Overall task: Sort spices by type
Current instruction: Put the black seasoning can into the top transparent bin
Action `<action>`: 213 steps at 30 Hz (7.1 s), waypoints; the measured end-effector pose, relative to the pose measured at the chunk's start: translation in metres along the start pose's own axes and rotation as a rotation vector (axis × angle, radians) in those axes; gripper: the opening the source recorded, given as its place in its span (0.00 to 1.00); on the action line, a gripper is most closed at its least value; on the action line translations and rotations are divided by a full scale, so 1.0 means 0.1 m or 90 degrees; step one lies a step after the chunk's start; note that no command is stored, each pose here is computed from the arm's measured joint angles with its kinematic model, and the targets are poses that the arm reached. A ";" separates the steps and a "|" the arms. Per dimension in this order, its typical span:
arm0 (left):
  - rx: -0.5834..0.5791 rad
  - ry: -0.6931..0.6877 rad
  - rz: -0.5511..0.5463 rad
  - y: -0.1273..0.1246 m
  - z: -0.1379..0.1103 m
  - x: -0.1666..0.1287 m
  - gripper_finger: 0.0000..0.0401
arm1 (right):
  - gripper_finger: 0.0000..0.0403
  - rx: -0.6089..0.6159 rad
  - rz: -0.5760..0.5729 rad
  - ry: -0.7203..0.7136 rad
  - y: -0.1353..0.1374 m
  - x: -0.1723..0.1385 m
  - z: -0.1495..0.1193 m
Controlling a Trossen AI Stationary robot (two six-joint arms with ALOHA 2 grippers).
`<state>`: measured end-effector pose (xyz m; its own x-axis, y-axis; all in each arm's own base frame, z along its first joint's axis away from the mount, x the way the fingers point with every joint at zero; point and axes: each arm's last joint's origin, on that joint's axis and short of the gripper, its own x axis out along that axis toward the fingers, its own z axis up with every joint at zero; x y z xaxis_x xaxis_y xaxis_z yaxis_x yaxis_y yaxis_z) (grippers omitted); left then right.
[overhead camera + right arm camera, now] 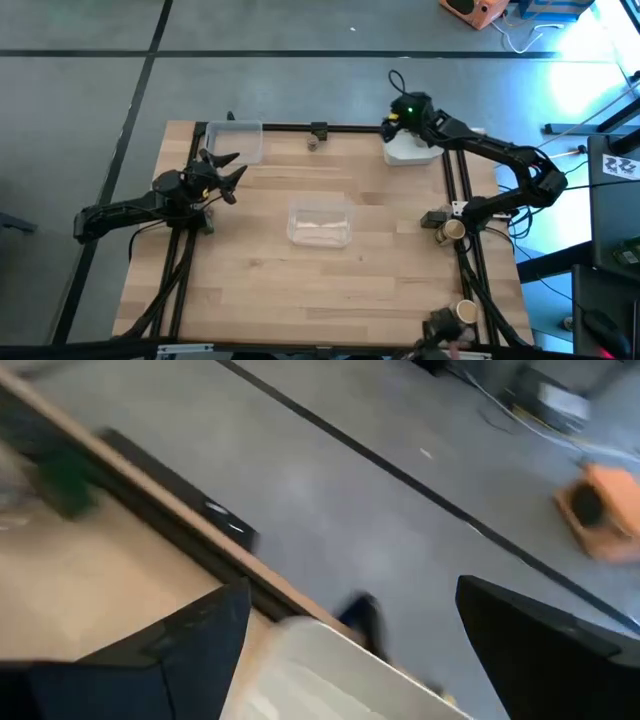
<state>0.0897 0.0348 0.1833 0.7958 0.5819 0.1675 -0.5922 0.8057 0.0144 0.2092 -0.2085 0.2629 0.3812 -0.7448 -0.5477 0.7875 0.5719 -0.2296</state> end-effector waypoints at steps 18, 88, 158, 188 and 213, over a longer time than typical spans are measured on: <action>-0.003 0.183 0.089 0.05 0.40 0.77 0.60 | 0.87 -0.004 0.224 -0.101 0.25 0.13 0.11; 0.139 0.484 -0.252 0.93 -0.77 3.30 0.60 | 0.87 -0.027 0.268 -0.021 0.41 0.28 -0.06; 0.038 0.517 0.375 0.63 0.46 1.46 0.34 | 0.87 -0.022 0.268 -0.018 0.41 0.29 -0.06; -0.055 0.532 0.428 0.72 -0.44 1.31 0.34 | 0.87 -0.023 0.267 -0.023 0.41 0.29 -0.06; -0.015 0.603 0.333 0.73 -0.10 1.41 0.65 | 0.87 -0.021 0.267 -0.023 0.41 0.29 -0.06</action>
<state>0.1602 0.1766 0.1976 0.2256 0.6953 -0.6824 -0.8924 0.4285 0.1415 0.2498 -0.2047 0.2332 0.6826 -0.4558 -0.5712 0.5442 0.8387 -0.0189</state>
